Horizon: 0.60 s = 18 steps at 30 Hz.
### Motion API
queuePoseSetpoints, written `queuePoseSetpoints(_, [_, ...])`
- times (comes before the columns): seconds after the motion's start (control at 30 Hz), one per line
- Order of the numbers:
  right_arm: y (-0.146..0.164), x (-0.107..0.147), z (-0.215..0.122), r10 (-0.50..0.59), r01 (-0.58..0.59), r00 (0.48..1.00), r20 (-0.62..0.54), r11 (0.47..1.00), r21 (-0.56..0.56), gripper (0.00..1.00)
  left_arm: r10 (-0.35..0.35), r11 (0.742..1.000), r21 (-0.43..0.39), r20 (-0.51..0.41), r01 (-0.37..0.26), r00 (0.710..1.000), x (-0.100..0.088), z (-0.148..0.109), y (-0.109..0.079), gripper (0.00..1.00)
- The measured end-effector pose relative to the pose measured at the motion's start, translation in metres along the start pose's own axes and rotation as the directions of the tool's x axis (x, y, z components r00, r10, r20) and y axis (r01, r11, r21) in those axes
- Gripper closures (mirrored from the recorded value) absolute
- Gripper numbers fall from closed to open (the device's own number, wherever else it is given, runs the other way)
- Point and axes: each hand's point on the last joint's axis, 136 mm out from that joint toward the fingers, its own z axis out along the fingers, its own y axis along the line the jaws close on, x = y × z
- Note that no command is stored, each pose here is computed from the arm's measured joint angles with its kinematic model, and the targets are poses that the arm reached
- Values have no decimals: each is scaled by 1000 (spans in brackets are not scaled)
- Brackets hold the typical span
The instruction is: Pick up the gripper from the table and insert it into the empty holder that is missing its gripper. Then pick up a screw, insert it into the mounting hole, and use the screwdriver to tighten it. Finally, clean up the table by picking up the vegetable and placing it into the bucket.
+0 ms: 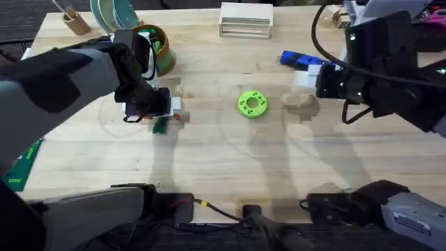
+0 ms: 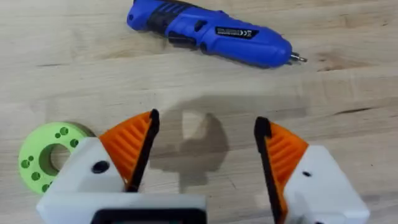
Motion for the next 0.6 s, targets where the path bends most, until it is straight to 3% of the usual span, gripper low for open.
queuePoseSetpoints(0.17, [0, 0, 0, 0, 0, 1000, 0, 1000, 0, 17, -90, 996, 8, 17, 90, 996, -5, 1, -1, 296])
queuePoseSetpoints(0.3, [0, 0, 0, 0, 0, 1000, 0, 1000, 0, 17, -201, 980, 10, -1, 201, 980, -5, 7, -2, 304])
queuePoseSetpoints(0.43, [0, 0, 0, 0, 0, 1000, -1, 1000, 1, 17, -258, 966, 3, -25, 259, 966, -5, 11, -3, 334])
queuePoseSetpoints(0.5, [0, 1, 0, -1, 1, 1000, -3, 1000, 1, 16, -275, 962, -1, -32, 275, 961, -6, 11, -3, 397])
queuePoseSetpoints(0.6, [0, 1, 0, -1, 1, 1000, -3, 1000, 1, 14, -294, 956, 4, -34, 295, 955, -8, 12, -4, 572])
